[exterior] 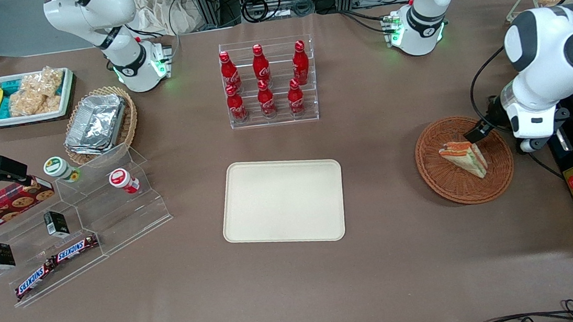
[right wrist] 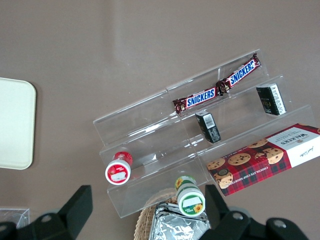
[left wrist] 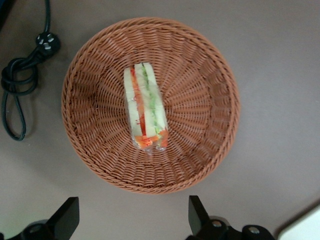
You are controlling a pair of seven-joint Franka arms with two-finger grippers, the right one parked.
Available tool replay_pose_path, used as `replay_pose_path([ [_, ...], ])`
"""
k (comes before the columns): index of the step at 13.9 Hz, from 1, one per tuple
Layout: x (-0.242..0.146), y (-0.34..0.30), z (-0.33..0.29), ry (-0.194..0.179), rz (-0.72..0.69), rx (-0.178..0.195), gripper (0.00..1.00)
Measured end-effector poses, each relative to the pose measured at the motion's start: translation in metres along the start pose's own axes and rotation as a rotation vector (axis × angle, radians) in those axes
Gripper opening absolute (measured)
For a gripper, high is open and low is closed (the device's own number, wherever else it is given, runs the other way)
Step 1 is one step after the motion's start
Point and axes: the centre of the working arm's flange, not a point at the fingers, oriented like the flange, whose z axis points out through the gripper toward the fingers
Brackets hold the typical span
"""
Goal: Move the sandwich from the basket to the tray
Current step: 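Lower the left gripper and close it on the sandwich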
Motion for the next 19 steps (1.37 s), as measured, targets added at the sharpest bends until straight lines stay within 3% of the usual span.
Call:
replay_pose_path([
  [8, 0.013, 0.015, 0.057, 0.006, -0.140, 0.012, 0.99],
  [19, 0.022, 0.019, 0.123, 0.009, -0.214, 0.022, 0.99],
])
